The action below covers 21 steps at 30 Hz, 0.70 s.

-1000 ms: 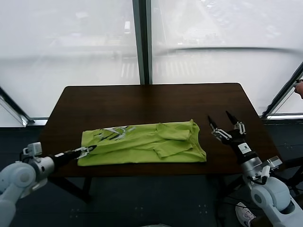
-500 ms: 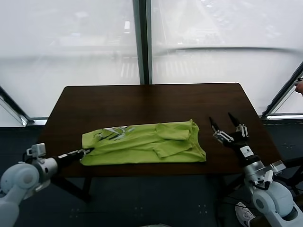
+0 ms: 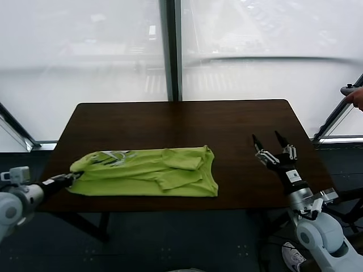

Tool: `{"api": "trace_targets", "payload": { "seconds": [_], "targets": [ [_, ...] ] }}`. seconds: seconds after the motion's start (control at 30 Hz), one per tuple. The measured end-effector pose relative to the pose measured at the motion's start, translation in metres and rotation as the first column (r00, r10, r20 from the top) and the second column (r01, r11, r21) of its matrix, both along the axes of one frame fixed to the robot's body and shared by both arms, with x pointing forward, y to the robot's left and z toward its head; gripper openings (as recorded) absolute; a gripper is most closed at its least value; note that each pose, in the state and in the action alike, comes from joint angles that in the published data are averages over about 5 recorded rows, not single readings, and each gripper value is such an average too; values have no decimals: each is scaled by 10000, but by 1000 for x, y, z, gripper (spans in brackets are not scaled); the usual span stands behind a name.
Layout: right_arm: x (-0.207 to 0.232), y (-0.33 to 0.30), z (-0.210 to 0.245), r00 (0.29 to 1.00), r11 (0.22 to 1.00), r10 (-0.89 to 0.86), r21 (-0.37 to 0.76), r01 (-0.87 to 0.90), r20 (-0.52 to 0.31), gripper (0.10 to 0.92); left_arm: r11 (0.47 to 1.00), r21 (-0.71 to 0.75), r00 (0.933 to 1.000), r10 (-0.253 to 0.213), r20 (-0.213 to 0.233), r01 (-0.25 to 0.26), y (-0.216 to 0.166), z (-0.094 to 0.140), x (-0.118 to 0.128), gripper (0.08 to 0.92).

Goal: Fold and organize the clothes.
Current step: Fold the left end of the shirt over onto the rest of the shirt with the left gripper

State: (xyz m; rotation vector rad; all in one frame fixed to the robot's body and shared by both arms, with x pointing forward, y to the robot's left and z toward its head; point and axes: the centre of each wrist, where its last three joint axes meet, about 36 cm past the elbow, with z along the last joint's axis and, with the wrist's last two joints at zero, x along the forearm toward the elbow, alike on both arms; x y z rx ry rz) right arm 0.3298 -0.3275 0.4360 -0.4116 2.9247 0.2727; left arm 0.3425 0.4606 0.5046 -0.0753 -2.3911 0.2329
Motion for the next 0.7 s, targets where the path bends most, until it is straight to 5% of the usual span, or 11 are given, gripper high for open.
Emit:
{"api": "trace_targets", "payload": {
  "seconds": [0.23,0.7],
  "targets": [
    [-1,2,3,10000,10000,-29,39,29,52,907,9967,-780,9991,253,334,-226,-23,18,-20,185],
    [-31,-19,1,9937,9925,-1106,-511,1113,150,907,9330,-3241,9865,-1309,987,1562,-125,15,-9,185]
  ]
}}
